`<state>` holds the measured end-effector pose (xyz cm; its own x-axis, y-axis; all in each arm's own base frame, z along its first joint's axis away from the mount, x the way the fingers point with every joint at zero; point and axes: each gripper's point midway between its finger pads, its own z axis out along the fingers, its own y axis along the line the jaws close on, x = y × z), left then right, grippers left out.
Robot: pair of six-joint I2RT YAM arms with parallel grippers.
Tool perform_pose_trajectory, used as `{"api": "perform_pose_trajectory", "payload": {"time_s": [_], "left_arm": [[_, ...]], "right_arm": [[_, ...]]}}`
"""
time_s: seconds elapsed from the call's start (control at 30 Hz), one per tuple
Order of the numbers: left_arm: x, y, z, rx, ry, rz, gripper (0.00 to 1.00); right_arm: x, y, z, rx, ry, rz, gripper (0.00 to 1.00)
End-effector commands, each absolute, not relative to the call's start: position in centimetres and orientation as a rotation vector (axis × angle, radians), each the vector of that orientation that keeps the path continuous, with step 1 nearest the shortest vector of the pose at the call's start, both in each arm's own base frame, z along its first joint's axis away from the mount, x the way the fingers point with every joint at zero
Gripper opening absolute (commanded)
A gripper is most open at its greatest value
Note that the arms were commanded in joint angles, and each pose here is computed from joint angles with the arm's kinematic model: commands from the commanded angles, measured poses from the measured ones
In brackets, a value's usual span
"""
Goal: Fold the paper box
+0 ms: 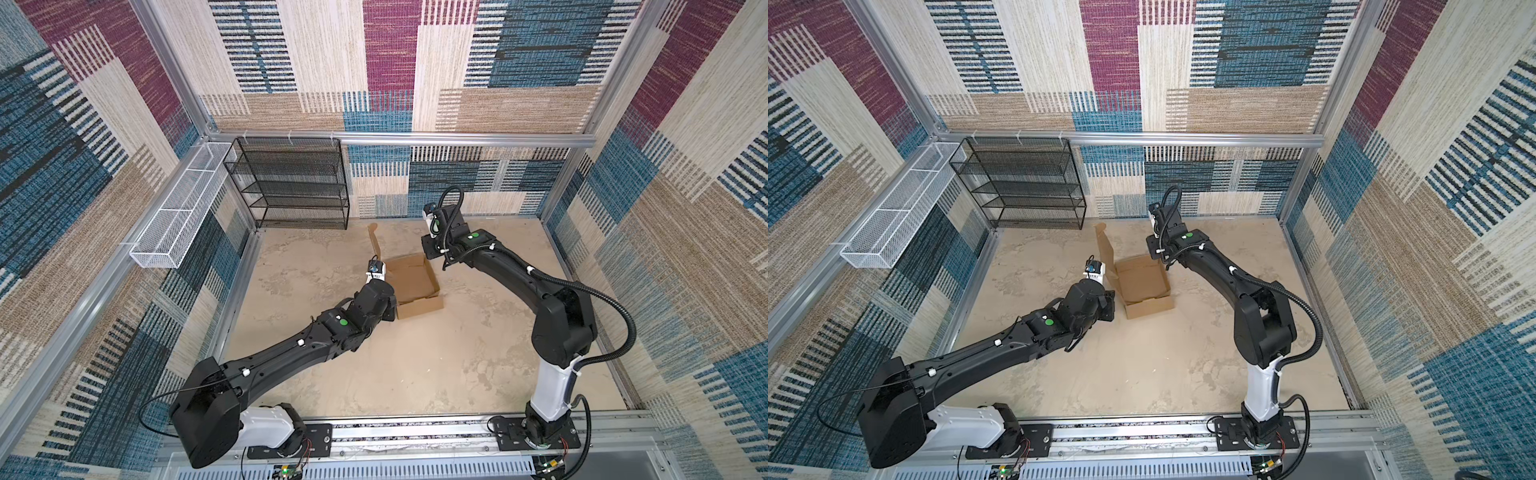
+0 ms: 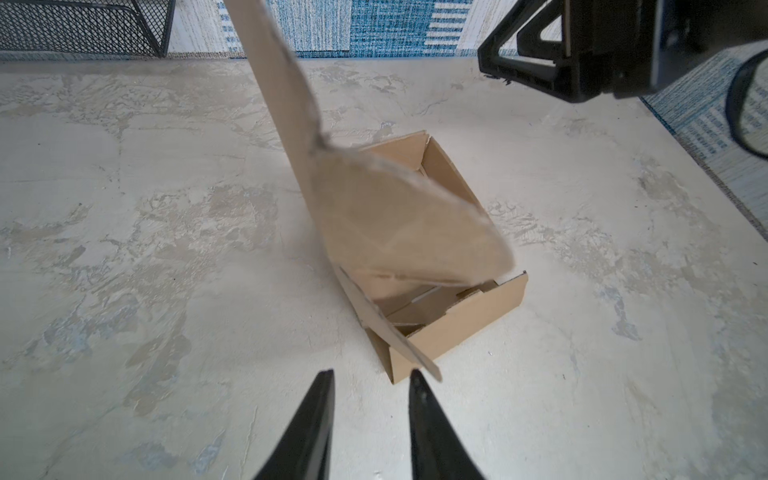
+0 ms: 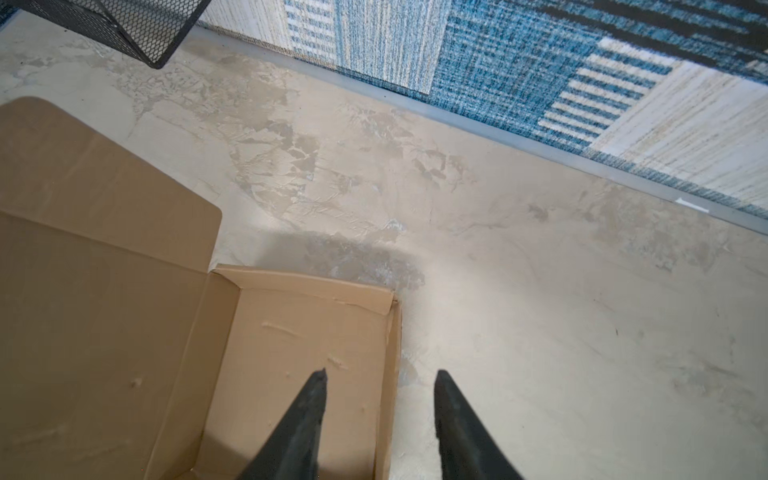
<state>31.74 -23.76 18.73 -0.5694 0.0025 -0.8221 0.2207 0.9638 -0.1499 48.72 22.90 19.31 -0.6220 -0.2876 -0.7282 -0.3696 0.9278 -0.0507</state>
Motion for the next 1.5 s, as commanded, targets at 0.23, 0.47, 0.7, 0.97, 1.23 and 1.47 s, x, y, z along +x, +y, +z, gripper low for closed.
{"api": "perform_pose_trajectory", "payload": {"time_s": [0.23, 0.47, 0.7, 0.97, 1.23, 1.47], "left_arm": [[32.1, -24.0, 19.5, 0.159, 2.187, -0.355, 0.38], [31.9, -23.8, 19.6, 0.176, 2.176, -0.381, 0.41], [32.6, -22.2, 19.1, 0.136, 2.182, -0.334, 0.37], [34.2, -19.6, 17.9, 0.032, 2.166, -0.319, 0.19], [39.5, -18.4, 16.6, -0.058, 2.136, -0.364, 0.09], [45.2, -20.1, 15.4, -0.065, 2.126, -0.482, 0.04]], "right_arm": [[48.9, 25.6, 19.4, -0.562, 2.234, 0.302, 0.45], [45.3, 28.0, 19.1, -0.686, 2.196, 0.525, 0.41], [42.1, 28.5, 17.5, -0.688, 2.214, 0.603, 0.23], [40.5, 30.9, 16.1, -0.697, 2.230, 0.673, 0.15], [39.6, 34.0, 15.2, -0.682, 2.238, 0.736, 0.12], [39.1, 34.5, 14.7, -0.634, 2.252, 0.759, 0.11]]}}
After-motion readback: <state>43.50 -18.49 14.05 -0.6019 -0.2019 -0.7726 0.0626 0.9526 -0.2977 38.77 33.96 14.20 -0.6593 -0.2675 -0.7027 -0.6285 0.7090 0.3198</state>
